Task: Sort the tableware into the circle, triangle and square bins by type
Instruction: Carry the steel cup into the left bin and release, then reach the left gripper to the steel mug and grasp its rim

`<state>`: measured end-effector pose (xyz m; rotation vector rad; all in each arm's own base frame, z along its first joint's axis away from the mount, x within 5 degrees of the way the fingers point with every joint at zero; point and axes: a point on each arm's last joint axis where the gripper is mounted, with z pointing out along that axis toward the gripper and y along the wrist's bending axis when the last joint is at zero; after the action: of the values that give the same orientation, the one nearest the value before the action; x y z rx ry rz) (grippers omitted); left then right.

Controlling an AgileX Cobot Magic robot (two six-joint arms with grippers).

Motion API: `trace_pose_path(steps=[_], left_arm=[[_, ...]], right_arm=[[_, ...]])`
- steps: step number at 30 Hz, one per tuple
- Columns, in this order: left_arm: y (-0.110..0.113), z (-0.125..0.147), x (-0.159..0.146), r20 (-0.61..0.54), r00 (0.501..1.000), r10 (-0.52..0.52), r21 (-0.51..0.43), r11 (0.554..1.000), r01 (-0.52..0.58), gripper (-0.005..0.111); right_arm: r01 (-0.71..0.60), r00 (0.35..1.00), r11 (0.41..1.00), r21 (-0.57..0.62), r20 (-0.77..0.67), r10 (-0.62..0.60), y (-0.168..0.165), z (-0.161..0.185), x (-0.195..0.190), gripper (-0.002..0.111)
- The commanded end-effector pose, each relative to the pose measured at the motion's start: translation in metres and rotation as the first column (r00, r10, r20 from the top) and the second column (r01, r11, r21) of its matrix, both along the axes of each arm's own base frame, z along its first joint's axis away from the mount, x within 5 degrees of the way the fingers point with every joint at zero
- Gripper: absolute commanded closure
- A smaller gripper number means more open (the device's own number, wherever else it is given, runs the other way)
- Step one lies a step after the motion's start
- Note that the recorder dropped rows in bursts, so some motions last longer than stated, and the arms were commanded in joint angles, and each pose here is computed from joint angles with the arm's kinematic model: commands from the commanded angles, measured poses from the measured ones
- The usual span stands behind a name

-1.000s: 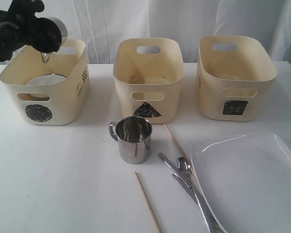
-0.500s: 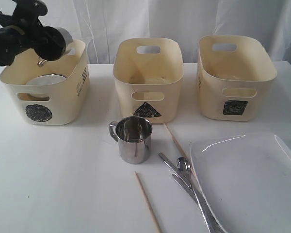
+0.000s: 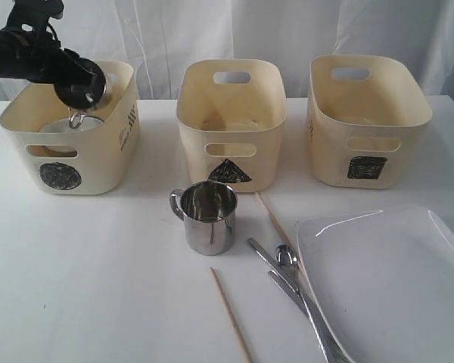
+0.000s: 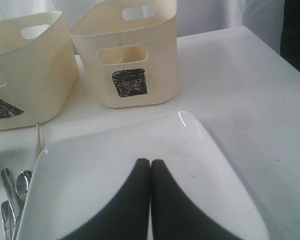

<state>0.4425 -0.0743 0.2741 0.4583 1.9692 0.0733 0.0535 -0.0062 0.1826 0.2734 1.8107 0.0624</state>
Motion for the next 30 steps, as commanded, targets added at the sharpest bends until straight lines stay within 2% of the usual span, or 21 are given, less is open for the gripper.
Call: trace_pose_path(steps=[1,4,7,8,10,11,12,13,14,15,17,18,22,24,27,30], left_arm=[[0.0,0.016,0.0,-0.075,0.997,0.005,-0.017,1.0,-0.006,0.063],[0.0,0.029,0.009,-0.08,0.997,0.011,-0.029,0.999,-0.013,0.063],[0.0,0.055,0.012,-0.076,0.996,0.034,-0.093,0.995,-0.041,0.061],[0.0,0.061,0.009,-0.089,0.995,0.037,-0.102,0.994,-0.046,0.061],[0.0,0.07,-0.002,-0.185,0.982,0.029,-0.123,0.991,-0.052,0.061],[-0.002,0.07,-0.014,-0.288,0.958,0.009,-0.143,0.988,-0.053,0.061],[-0.003,0.068,-0.018,-0.339,0.941,-0.003,-0.154,0.987,-0.052,0.061],[-0.008,0.063,-0.03,-0.466,0.883,-0.058,-0.194,0.98,-0.038,0.061],[-0.017,0.06,-0.038,-0.524,0.84,-0.142,-0.225,0.974,0.024,0.064],[-0.027,0.059,-0.046,-0.555,0.798,-0.233,-0.244,0.963,0.111,0.071],[-0.05,0.06,-0.057,-0.576,0.741,-0.345,-0.287,0.934,0.211,0.094],[-0.061,0.059,-0.062,-0.588,0.719,-0.371,-0.289,0.926,0.242,0.107],[-0.109,0.049,-0.081,-0.63,0.629,-0.455,-0.291,0.889,0.353,0.107],[-0.122,0.041,-0.084,-0.643,0.608,-0.466,-0.279,0.882,0.381,0.107],[-0.13,0.027,-0.083,-0.679,0.596,-0.429,-0.204,0.89,0.408,0.107],[-0.126,0.02,-0.082,-0.715,0.601,-0.358,-0.115,0.908,0.404,0.103]], right_arm=[[0.002,1.0,1.0,-0.003,0.011,-0.002,0.0,0.0,0.0,0.108],[0.002,1.0,1.0,-0.003,0.011,-0.002,0.0,0.0,0.0,0.108],[0.002,1.0,1.0,-0.003,0.011,-0.002,0.0,0.0,0.0,0.108],[0.002,1.0,1.0,-0.003,0.011,-0.002,0.0,0.0,0.0,0.108],[0.002,1.0,1.0,-0.003,0.011,-0.002,0.0,0.0,0.0,0.108],[0.002,1.0,1.0,-0.003,0.011,-0.002,0.0,0.0,0.0,0.108],[0.002,1.0,1.0,-0.003,0.011,-0.002,0.0,0.0,0.0,0.108],[0.002,1.0,1.0,-0.003,0.011,-0.002,0.0,0.0,0.0,0.108],[0.002,1.0,1.0,-0.003,0.011,-0.002,0.0,0.0,0.0,0.108],[0.002,1.0,1.0,-0.003,0.011,-0.002,0.0,0.0,0.0,0.108],[0.002,1.0,1.0,-0.003,0.011,-0.002,0.0,0.0,0.0,0.108],[0.002,1.0,1.0,-0.003,0.011,-0.002,0.0,0.0,0.0,0.108],[0.002,1.0,1.0,-0.003,0.011,-0.002,0.0,0.0,0.0,0.108],[0.002,1.0,1.0,-0.003,0.011,-0.002,0.0,0.0,0.0,0.108],[0.002,1.0,1.0,-0.003,0.011,-0.002,0.0,0.0,0.0,0.108],[0.002,1.0,1.0,-0.003,0.011,-0.002,0.0,0.0,0.0,0.108]])
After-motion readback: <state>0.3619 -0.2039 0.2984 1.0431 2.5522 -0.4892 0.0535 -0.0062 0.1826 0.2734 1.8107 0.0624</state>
